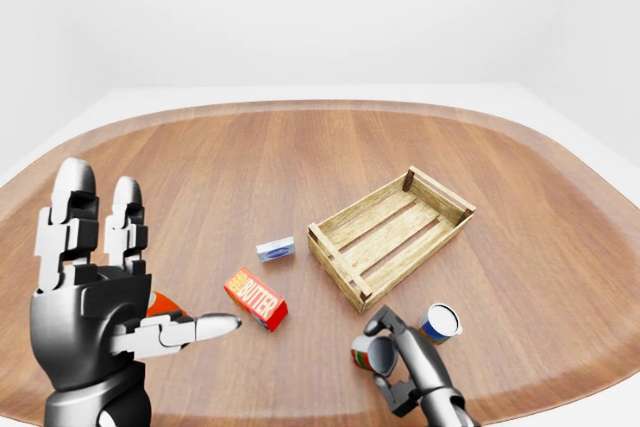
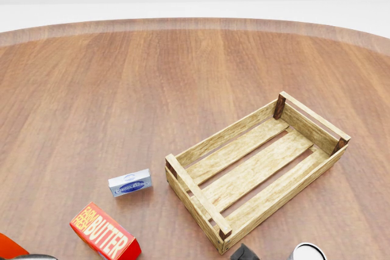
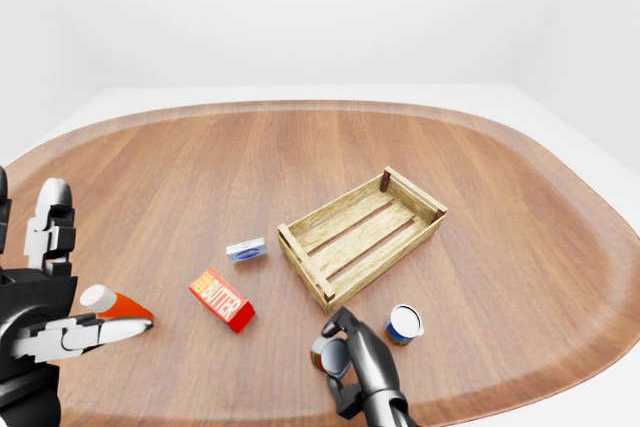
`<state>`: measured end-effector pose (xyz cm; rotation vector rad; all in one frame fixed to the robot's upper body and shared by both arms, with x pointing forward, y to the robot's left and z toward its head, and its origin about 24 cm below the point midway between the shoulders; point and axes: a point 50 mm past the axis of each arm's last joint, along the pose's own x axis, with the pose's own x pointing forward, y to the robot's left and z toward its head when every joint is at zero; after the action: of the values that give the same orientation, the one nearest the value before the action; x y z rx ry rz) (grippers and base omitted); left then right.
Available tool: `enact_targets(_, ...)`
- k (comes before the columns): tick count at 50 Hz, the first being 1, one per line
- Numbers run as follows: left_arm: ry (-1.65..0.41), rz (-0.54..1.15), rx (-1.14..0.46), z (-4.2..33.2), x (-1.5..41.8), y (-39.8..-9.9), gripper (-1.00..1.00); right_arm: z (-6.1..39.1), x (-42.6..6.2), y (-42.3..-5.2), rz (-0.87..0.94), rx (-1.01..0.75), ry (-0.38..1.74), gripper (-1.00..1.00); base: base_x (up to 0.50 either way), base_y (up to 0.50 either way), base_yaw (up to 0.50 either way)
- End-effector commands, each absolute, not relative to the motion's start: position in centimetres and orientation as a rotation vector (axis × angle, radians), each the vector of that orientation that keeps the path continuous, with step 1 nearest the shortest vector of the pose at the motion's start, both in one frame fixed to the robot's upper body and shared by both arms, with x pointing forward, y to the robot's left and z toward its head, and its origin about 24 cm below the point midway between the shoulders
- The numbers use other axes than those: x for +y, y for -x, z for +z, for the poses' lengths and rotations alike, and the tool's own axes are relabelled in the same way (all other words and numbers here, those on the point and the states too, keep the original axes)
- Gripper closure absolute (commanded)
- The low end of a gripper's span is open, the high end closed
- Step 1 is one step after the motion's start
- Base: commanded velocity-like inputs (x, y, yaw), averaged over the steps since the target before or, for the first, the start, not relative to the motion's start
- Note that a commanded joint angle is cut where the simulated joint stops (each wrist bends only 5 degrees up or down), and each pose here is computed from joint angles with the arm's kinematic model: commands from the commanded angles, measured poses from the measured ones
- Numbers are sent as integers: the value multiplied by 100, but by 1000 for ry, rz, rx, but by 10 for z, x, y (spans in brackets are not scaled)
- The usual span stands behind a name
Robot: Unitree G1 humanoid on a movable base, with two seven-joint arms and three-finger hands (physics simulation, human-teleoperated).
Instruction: Pick up the tomato sauce, and put it in the wooden tray.
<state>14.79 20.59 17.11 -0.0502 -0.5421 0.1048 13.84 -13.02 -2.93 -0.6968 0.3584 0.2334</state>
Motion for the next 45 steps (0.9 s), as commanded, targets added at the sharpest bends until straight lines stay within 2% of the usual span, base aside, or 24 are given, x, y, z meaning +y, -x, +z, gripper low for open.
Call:
enact_targets(1,50,104,-542,171,206,-148,-99,21,-116,-127,214,144,688,100,0,0,0)
enact_targets(15,50,104,-537,170,206,-149,-99,61,-106,-114,206,-40,604,100,0,0,0)
enact_targets(21,51,103,-538,170,206,-148,-99,73,-111,-117,146,-94,569,100,0,0,0)
enact_targets(27,51,104,-538,170,206,-148,-98,84,-122,-123,49,-124,549,100,0,0,0)
enact_targets(45,52,99,-522,167,204,-151,-99,97,-136,-130,-87,-160,543,100,0,0,0)
